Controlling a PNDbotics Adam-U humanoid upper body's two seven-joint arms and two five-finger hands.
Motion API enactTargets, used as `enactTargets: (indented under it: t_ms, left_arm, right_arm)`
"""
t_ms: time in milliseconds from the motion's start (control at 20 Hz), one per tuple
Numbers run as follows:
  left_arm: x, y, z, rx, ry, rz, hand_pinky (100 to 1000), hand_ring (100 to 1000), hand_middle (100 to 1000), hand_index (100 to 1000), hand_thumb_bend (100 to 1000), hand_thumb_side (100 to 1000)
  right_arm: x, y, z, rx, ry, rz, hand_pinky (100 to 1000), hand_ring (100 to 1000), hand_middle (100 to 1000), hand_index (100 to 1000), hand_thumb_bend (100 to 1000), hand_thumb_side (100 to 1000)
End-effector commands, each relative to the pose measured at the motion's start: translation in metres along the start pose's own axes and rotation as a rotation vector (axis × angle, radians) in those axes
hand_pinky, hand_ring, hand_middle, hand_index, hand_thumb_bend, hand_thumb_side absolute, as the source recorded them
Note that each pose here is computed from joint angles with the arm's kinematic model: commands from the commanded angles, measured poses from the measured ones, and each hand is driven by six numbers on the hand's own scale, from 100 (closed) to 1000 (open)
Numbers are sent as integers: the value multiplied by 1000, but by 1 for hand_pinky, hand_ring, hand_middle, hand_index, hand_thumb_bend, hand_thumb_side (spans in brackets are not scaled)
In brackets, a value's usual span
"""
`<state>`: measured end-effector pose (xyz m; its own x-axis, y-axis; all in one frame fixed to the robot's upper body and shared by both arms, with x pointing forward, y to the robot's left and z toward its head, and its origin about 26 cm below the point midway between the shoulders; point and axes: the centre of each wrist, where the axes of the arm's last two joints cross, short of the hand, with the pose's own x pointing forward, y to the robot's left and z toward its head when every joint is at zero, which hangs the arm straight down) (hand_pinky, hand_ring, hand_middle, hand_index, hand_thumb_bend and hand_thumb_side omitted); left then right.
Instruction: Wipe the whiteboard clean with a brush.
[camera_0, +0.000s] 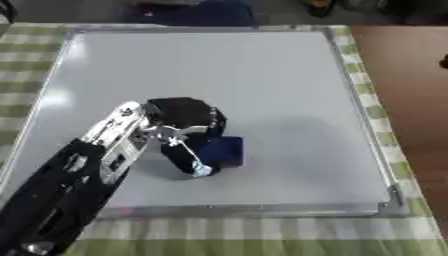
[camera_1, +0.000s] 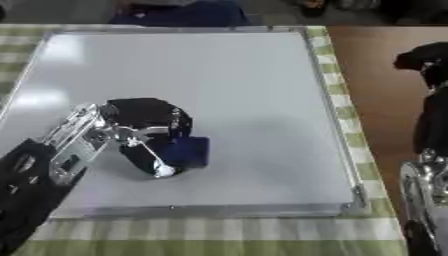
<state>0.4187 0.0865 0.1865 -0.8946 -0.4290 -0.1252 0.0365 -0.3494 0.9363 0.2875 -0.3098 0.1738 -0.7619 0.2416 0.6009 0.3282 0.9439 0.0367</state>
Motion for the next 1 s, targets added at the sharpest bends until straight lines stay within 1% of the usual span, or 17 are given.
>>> enactTargets:
  t_ms: [50,300,350,850,1000]
  left_arm:
    - [0,-2,-2,-13,4,8,488,689,553,100,224,460]
    - [-1,-2,-2,-8,4,12,465,666,513,100,213,445]
    - [0,-2,-2,-5,3,11,459,657,495,100,203,428]
    - [-3,0,5,4,9,-13,433,634,472,100,186,350]
    - [-6,0,8,7,17,-16,426,627,464,100,181,339]
  right_arm:
    - [6,1,-5,11,-31,-1,557,548,413,532,100,895]
    - [6,1,-5,10,-31,-1,558,548,413,533,100,895]
    - [6,0,-5,10,-31,-1,558,548,413,533,100,896]
    - [6,0,-4,12,-26,-2,560,549,414,534,100,898]
    - [6,-1,-4,13,-24,0,560,549,414,534,100,898]
